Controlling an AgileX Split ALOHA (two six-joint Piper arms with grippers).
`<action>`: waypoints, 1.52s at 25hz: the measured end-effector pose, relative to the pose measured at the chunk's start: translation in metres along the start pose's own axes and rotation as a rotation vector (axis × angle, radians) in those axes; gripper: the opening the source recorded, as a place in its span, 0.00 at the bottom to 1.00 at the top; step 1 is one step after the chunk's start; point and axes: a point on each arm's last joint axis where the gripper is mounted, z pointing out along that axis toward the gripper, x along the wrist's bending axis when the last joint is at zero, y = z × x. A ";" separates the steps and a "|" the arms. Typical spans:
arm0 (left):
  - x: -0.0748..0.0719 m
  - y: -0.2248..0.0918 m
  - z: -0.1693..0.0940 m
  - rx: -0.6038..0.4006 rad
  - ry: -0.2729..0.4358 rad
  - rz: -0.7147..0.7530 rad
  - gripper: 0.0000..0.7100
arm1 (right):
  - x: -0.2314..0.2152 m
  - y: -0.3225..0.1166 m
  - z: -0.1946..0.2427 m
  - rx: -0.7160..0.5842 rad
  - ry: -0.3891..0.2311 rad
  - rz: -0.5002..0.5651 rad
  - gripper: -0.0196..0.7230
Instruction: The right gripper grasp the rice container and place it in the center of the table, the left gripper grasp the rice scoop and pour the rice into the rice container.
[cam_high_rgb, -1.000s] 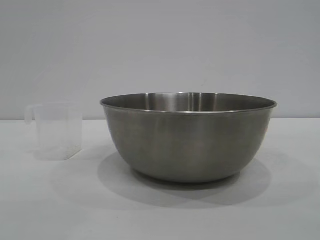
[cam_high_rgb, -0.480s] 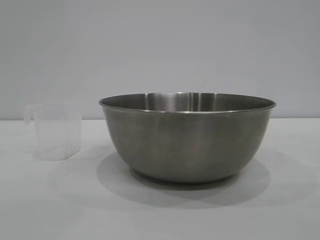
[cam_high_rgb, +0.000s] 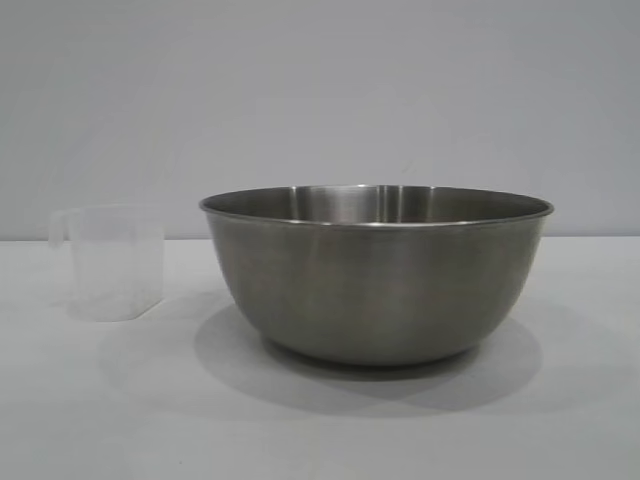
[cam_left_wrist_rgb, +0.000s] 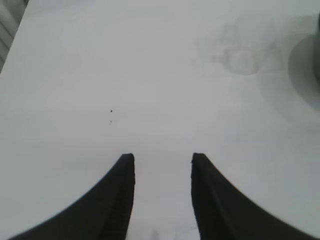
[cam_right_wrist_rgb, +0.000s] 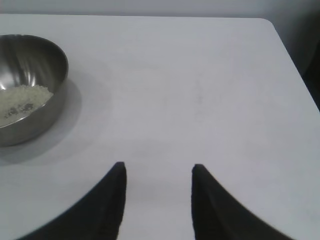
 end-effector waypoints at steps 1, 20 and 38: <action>0.000 0.000 0.000 0.000 -0.001 0.000 0.32 | 0.000 0.000 0.000 0.000 0.000 0.000 0.38; 0.000 -0.001 0.000 0.001 -0.044 0.021 0.32 | 0.000 0.000 0.000 0.002 0.000 0.000 0.38; 0.002 -0.001 0.000 0.002 -0.025 0.067 0.32 | 0.000 0.000 0.000 0.002 0.000 0.000 0.38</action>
